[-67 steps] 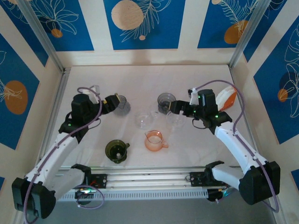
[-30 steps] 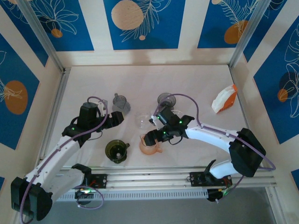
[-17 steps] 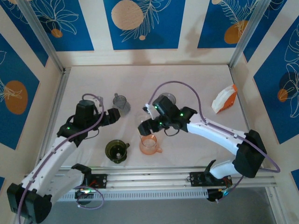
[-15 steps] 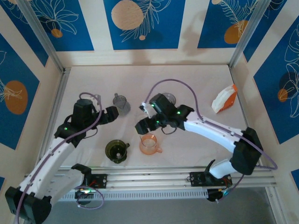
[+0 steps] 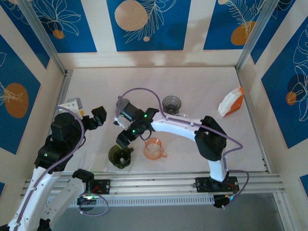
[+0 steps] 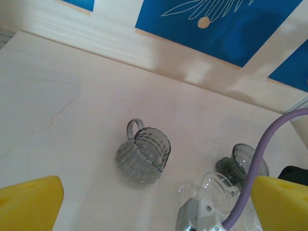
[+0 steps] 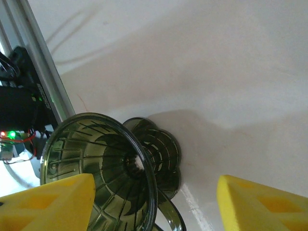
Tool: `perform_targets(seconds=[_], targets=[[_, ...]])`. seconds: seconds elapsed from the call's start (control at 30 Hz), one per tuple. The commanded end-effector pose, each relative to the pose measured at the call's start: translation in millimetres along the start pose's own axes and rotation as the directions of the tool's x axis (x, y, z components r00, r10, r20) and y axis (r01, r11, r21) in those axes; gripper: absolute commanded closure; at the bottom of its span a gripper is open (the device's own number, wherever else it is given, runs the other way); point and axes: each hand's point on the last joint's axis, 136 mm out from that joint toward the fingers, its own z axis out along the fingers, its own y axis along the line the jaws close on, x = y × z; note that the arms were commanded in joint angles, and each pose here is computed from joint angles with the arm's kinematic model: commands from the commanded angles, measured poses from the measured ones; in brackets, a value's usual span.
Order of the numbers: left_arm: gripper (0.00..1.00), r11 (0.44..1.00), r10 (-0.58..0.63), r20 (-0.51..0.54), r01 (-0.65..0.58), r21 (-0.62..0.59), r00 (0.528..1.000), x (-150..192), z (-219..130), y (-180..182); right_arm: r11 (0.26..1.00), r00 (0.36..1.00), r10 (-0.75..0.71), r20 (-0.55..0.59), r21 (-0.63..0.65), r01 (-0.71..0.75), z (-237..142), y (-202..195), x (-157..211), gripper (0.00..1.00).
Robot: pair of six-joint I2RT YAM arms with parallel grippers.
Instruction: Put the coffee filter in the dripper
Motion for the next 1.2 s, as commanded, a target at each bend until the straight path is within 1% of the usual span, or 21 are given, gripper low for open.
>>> perform_targets(seconds=[0.0,0.37,0.47,0.57,0.7,0.83,0.9,1.07,1.17], targets=[[0.00,0.999,0.026,-0.023,-0.027,-0.046,0.999,8.6,0.1,10.0,0.999,0.998,-0.033,-0.047,-0.019,0.032,4.0,8.8,6.8,0.33],[0.00,0.999,0.009,-0.028,-0.010,-0.038,1.000,13.8,5.0,9.9,0.998,0.993,-0.060,-0.099,-0.037,0.056,25.4,18.2,16.6,0.50],[0.00,0.999,0.007,-0.028,-0.008,-0.036,1.000,13.8,5.1,9.4,0.998,0.994,-0.061,-0.096,-0.036,0.058,28.0,18.3,15.6,0.57],[0.00,0.999,0.005,-0.032,-0.006,-0.038,0.999,14.7,5.1,9.9,0.998,0.995,-0.055,-0.085,-0.033,0.052,29.1,18.1,12.6,0.66],[0.00,0.999,0.002,-0.032,-0.003,-0.035,0.999,14.5,4.6,9.4,0.998,0.998,-0.046,-0.052,-0.052,0.043,26.2,20.6,3.9,0.77],[0.00,0.999,0.001,-0.023,-0.002,-0.032,1.000,11.4,3.3,8.2,0.997,0.999,-0.031,-0.015,-0.070,0.030,20.9,22.2,-5.2,0.92],[0.00,1.000,0.000,-0.020,0.000,-0.030,1.000,10.1,2.5,7.7,0.997,1.000,-0.021,0.012,-0.080,0.022,16.4,22.3,-11.5,0.97],[0.00,0.999,-0.005,0.019,0.005,-0.034,1.000,0.6,-4.2,8.1,0.995,0.994,0.031,0.106,-0.095,-0.021,-8.4,15.5,-32.3,1.00],[0.00,0.999,-0.013,0.057,0.015,-0.030,0.998,-7.3,-8.8,7.6,0.994,0.981,0.069,0.179,-0.097,-0.052,-35.0,6.5,-46.3,1.00]])
